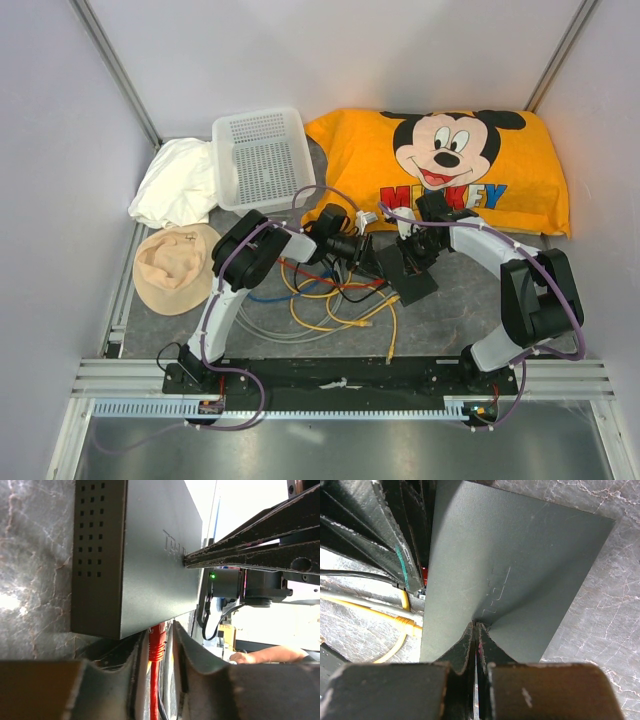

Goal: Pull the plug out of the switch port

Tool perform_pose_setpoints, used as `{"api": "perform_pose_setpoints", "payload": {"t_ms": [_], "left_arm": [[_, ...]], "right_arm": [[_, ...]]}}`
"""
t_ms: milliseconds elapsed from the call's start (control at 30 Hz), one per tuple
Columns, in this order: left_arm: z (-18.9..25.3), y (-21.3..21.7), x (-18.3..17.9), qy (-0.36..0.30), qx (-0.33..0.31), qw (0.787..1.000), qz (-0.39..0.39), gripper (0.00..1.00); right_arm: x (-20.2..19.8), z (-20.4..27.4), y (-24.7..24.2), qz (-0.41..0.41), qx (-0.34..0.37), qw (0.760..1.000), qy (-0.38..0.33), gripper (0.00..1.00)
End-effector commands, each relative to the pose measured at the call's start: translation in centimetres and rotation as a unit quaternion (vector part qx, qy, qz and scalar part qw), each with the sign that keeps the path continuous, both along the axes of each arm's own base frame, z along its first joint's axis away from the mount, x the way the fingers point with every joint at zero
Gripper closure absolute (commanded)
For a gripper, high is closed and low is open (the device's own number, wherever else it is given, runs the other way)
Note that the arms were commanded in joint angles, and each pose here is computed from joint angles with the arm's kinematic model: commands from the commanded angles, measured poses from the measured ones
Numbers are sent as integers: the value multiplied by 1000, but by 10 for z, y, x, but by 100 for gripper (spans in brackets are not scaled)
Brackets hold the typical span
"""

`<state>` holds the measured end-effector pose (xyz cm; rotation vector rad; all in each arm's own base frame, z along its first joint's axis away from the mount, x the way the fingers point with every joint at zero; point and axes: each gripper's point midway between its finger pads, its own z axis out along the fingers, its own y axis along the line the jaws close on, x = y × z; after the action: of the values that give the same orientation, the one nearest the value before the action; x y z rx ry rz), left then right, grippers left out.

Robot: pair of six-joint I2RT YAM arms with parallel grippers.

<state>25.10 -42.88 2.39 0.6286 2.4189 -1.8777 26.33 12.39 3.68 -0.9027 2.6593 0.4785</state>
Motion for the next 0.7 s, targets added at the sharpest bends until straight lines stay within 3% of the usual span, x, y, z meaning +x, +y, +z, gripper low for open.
{"api": "perform_pose_setpoints", "payload": {"t_ms": [0, 167, 333, 667], "left_arm": [[-23, 3, -18, 22, 26, 999, -22, 73], [-24, 2, -16, 23, 27, 999, -24, 80], [-25, 1, -16, 26, 28, 999, -30, 97], [-25, 24, -20, -15, 39, 996, -80, 99]], "right_arm": [[10, -28, -4, 3, -21, 1000, -12, 100], [10, -29, -5, 1, -24, 1000, -12, 100], [10, -31, -9, 2, -34, 999, -14, 100], [6, -34, -16, 9, -49, 999, -18, 100]]}}
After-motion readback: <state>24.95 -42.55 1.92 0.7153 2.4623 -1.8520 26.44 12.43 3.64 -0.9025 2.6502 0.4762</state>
